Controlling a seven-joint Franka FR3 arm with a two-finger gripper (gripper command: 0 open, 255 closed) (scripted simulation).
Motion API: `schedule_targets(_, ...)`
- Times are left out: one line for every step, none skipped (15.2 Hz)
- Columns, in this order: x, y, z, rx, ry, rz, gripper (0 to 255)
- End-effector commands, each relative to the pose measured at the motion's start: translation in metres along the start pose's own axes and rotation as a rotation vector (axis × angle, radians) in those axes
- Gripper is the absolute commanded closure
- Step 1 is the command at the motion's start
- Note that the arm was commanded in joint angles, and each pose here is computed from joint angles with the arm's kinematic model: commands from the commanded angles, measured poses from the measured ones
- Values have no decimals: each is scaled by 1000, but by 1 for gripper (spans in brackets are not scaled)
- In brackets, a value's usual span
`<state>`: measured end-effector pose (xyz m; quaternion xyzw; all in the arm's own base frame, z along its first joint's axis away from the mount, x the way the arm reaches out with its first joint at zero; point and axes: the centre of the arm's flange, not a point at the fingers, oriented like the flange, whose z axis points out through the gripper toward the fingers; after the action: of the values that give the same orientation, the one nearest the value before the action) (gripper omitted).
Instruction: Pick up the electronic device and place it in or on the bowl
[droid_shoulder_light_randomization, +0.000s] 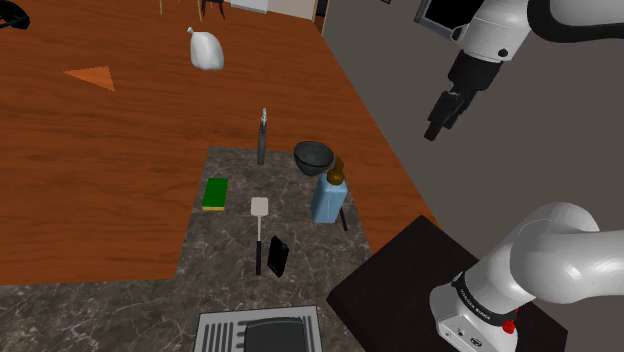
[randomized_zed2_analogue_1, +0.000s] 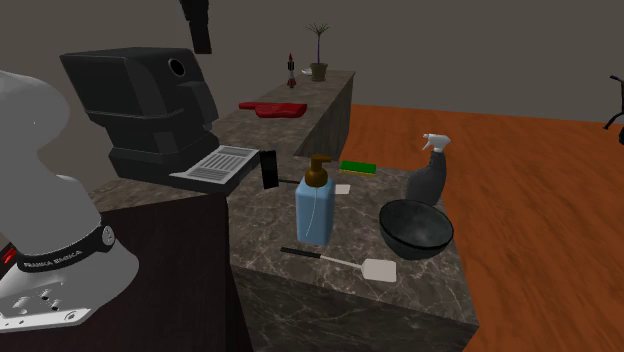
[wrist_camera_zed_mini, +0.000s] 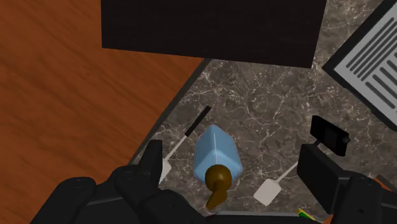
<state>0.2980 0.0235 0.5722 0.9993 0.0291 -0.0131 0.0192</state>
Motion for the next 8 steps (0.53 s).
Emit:
schedule_targets(0,0,0,0,0,0,0)
schedule_targets(4,-9,9,1,-1,-1,0)
schedule_targets(7,-17,18,2,-1,-2,0)
schedule_targets(11,-26,27,3,-2,-3,0)
schedule_targets(15,-35,36,4,-2,-3,0)
schedule_targets(18,-44,45,5,-3,-4,0)
schedule_targets(22,-53,54,6,-4,-5,0)
schedule_targets(25,-61,63,7,-4,-6,0)
